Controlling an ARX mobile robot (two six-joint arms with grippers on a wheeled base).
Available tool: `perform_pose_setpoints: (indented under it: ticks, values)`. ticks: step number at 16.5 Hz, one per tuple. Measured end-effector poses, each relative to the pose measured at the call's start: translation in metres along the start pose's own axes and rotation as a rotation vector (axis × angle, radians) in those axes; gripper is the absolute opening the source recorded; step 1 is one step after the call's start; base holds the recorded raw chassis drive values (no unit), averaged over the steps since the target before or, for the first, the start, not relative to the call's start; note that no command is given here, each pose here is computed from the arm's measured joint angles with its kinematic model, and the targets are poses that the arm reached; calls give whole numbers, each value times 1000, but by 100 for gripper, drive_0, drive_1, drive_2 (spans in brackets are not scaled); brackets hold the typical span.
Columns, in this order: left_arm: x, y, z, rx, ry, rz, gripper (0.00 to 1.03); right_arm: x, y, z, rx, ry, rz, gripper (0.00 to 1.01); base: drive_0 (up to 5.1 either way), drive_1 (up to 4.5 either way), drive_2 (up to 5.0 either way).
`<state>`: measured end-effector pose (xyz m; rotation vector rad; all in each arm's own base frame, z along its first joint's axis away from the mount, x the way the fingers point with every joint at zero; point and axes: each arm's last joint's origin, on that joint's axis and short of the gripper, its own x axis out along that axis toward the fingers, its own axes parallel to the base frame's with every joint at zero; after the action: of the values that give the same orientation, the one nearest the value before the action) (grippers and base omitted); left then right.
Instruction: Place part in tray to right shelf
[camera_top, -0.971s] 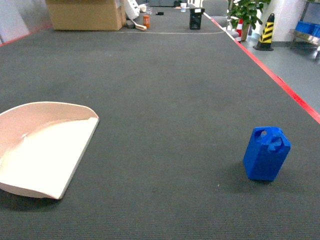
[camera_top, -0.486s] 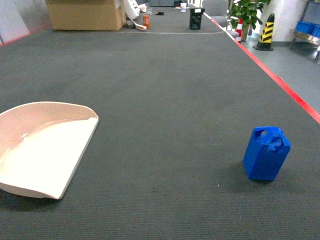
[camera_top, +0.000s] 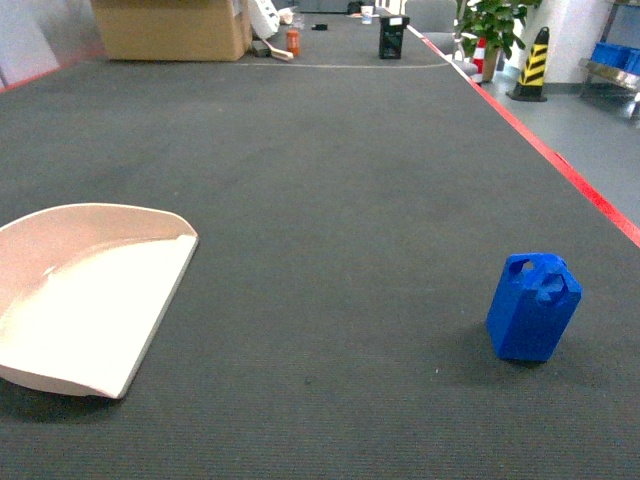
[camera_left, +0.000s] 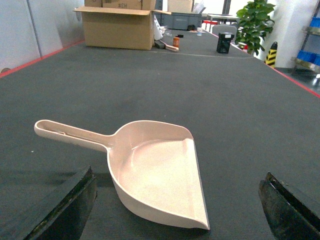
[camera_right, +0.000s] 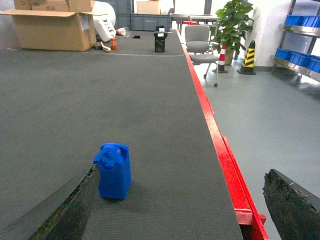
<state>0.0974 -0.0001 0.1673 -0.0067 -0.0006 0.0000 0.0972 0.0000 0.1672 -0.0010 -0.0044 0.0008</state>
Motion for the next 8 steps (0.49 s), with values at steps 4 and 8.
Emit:
perform_pose_setpoints:
  ticks: [4,8]
  values:
    - [0,0,0,0,0,0,98,0,0,0,0,0,0,98,0,0,0]
    - [0,0,0,0,0,0,98,0,0,0,0,0,0,98,0,0,0]
